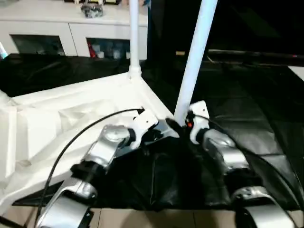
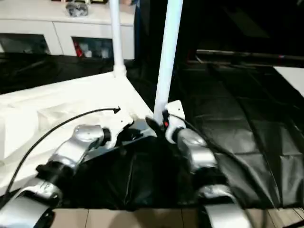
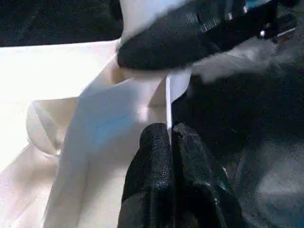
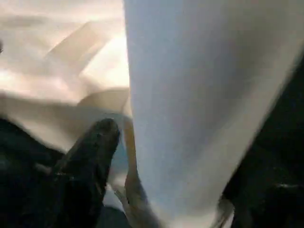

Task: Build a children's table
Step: Rotate leg to tighten

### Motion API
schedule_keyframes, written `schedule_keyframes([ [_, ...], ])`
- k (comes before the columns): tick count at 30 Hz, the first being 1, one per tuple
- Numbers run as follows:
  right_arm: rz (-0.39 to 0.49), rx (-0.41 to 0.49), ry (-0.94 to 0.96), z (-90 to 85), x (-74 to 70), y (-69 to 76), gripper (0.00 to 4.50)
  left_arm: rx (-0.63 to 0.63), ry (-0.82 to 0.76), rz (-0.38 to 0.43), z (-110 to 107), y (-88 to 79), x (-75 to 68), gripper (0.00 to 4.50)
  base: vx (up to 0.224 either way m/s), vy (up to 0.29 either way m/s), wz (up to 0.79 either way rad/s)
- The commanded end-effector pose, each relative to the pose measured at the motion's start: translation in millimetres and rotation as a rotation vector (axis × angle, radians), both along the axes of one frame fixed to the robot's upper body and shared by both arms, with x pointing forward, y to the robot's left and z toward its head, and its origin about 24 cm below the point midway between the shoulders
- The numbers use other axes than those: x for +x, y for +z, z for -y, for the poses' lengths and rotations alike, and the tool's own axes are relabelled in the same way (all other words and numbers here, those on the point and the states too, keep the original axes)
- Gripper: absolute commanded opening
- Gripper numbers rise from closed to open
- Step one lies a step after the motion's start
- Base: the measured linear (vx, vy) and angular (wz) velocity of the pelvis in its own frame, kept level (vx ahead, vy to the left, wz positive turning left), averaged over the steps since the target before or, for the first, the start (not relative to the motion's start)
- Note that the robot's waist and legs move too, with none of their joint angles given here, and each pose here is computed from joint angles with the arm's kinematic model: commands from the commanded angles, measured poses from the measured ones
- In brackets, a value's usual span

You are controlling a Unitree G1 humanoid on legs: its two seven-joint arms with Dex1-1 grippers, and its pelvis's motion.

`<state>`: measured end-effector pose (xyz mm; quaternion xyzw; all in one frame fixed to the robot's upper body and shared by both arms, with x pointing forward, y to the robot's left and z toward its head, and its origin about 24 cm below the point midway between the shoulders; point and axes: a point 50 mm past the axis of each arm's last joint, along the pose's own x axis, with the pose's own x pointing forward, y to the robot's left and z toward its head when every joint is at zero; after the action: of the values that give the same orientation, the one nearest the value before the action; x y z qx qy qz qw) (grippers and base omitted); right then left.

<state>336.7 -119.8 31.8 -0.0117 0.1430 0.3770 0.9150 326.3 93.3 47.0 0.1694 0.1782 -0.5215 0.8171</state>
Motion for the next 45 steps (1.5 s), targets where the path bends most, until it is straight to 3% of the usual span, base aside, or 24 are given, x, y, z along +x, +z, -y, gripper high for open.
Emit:
schedule_keyframes([
  [1, -0.060, -0.029, 0.172, -12.1, -11.7, -11.3, 3.55, -0.118, -0.133, 0.084, 20.1, 23.6, -3.4, 0.00, 0.000, 0.000, 0.00],
  [12, -0.101, -0.125, 0.578, 3.7, -32.6, -7.3, 3.55, -0.087, -0.285, 0.013, -3.4, 22.0, -17.4, 0.00, 0.000, 0.000, 0.00],
  [13, -0.103, -0.125, 0.585, 3.9, -33.2, -7.3, 3.29, -0.086, -0.286, 0.012, -4.0, 22.0, -17.5, 0.00, 0.000, 0.000, 0.00],
  [22, -0.133, -0.104, 0.692, 2.9, -41.8, -8.1, 2.57, -0.081, -0.311, -0.025, -11.1, 22.2, -20.5, 0.00, 0.000, 0.000, 0.00],
  [29, -0.137, -0.088, 0.697, -2.1, -45.4, -10.9, 2.47, -0.080, -0.289, -0.023, -11.4, 21.2, -19.6, 0.00, 0.000, 0.000, 0.00],
  [33, -0.134, -0.046, 0.639, -6.7, -45.9, -12.0, 2.47, -0.100, -0.195, 0.005, -8.8, 24.0, -11.5, 0.00, 0.000, 0.000, 0.00],
  [38, -0.128, 0.000, 0.448, -14.6, -36.3, -15.9, 2.47, -0.089, -0.078, 0.041, -2.1, 24.9, 0.4, 0.00, 0.000, 0.000, 0.00],
  [42, -0.130, 0.014, 0.191, -32.8, -23.3, -23.3, 2.44, -0.107, 0.044, 0.064, 15.1, 26.9, 10.8, 0.00, 0.000, 0.000, 0.00],
  [45, -0.132, 0.013, 0.080, -45.6, -17.3, -24.3, 2.11, -0.116, 0.097, 0.067, 26.5, 26.5, 14.0, 0.00, 0.000, 0.000, 0.00],
])
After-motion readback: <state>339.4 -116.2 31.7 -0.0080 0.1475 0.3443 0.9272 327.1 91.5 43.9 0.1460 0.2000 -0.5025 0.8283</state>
